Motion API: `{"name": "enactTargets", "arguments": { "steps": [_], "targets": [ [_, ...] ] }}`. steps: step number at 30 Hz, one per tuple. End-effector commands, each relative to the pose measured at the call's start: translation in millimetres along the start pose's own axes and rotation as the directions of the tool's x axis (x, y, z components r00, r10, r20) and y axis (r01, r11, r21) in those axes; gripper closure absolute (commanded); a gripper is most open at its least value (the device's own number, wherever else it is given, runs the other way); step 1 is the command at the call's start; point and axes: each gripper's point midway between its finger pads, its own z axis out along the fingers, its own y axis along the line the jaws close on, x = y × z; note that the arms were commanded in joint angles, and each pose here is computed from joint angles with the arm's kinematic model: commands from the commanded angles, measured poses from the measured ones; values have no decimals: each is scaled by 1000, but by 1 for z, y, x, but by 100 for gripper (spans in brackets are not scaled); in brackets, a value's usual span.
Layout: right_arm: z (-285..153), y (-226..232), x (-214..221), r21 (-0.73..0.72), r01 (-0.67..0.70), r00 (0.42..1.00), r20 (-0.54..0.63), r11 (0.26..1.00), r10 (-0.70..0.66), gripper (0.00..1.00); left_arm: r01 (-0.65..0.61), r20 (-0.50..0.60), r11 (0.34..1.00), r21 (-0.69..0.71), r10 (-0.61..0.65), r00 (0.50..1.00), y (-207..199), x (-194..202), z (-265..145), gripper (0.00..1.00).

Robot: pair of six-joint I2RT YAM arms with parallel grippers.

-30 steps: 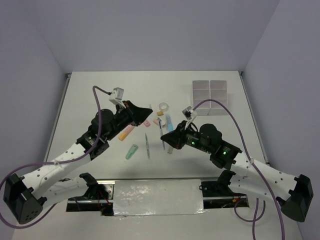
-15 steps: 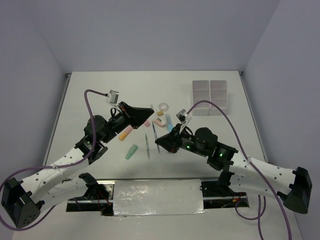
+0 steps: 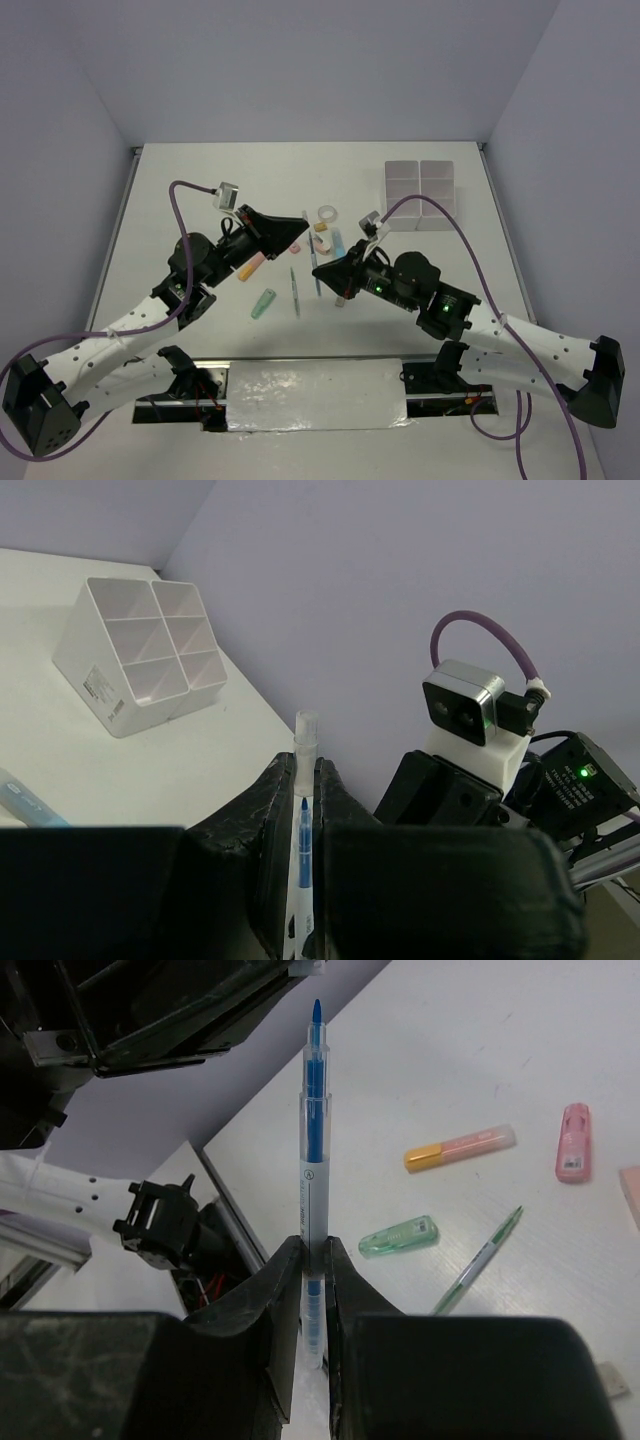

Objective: Sort the stationery into containers
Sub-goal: Close the pen cap on the pen.

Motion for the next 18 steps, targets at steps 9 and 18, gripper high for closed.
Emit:
{"name": "enactTargets", "arguments": {
  "steps": [9, 18],
  "targets": [
    [0, 18, -34, -29, 26, 997, 71, 999, -24, 100, -11, 34, 997, 77, 8, 999, -18, -11, 4, 96],
    [2, 12, -25, -10, 17, 999, 45, 1000, -16, 100, 0, 67, 1000, 26, -1, 998, -11, -19, 5, 97]
  ]
}}
